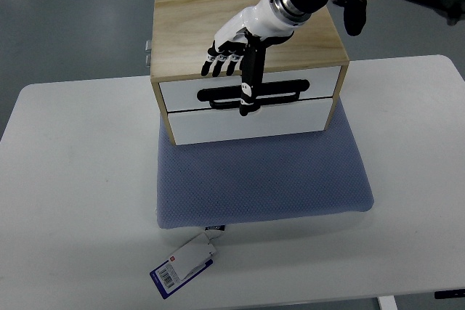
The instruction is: Open wood drawer with right hand
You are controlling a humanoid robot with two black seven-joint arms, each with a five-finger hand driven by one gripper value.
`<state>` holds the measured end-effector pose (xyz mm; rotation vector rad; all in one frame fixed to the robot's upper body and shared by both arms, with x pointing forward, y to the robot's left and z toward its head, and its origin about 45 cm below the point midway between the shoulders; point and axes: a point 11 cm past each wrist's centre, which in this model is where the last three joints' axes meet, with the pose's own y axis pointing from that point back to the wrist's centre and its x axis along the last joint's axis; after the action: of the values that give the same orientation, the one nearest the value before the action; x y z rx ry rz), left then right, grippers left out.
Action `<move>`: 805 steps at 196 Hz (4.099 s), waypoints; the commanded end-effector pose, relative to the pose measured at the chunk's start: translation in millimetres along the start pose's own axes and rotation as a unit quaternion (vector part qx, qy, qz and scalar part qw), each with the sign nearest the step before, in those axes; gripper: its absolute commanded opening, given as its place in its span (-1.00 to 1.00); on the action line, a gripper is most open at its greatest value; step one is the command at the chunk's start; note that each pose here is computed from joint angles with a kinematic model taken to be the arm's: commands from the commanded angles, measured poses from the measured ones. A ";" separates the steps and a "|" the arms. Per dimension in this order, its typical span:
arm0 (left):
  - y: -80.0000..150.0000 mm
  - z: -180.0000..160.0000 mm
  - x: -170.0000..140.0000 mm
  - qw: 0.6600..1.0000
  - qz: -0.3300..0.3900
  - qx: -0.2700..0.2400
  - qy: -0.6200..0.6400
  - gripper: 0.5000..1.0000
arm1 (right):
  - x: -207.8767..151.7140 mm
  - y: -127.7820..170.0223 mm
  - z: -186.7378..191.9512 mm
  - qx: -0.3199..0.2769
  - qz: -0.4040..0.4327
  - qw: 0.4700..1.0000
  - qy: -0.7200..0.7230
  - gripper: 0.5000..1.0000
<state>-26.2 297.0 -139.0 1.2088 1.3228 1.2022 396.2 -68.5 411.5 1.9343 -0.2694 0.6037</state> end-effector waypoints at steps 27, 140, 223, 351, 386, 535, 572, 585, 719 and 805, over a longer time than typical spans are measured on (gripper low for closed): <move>0.0 0.0 1.2 1.000 0.002 0.000 0.002 1.00 | -8.4 -10.0 14.2 -0.016 -0.010 1.000 -0.016 0.78; 0.1 0.0 3.5 1.000 0.005 0.000 0.003 1.00 | -18.6 -24.3 37.3 -0.039 -0.015 0.998 -0.042 0.78; 0.1 -0.1 3.5 1.000 0.005 0.000 0.004 1.00 | -29.8 -38.5 58.3 -0.060 -0.026 0.997 -0.046 0.78; 0.1 -0.1 3.5 1.000 0.005 0.000 0.004 1.00 | -41.3 -43.7 60.7 -0.054 -0.050 0.996 -0.049 0.78; 0.1 0.2 4.0 1.000 0.006 -0.001 0.005 1.00 | -52.5 -37.3 55.4 -0.042 -0.074 0.996 -0.035 0.78; 0.1 0.0 4.5 1.000 0.008 0.000 0.004 1.00 | -85.6 -13.0 60.4 -0.011 -0.143 0.990 -0.015 0.78; 0.1 0.0 4.5 1.000 0.008 0.000 0.004 1.00 | -90.8 -9.3 58.7 -0.003 -0.152 0.988 -0.019 0.78; 0.1 0.0 4.5 1.000 0.008 0.000 0.004 1.00 | -91.2 -8.8 58.0 -0.001 -0.153 0.988 -0.019 0.78; 0.1 0.0 4.5 1.000 0.008 0.000 0.004 1.00 | -71.7 5.4 58.9 0.001 -0.115 0.993 -0.012 0.78; 0.1 0.0 4.5 1.000 0.008 0.000 0.004 1.00 | -58.0 18.3 62.3 -0.002 -0.085 0.996 -0.014 0.78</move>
<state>-26.6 301.6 -139.0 1.2186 1.3207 1.2206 355.9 -137.6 364.9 1.9348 -0.1141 0.4406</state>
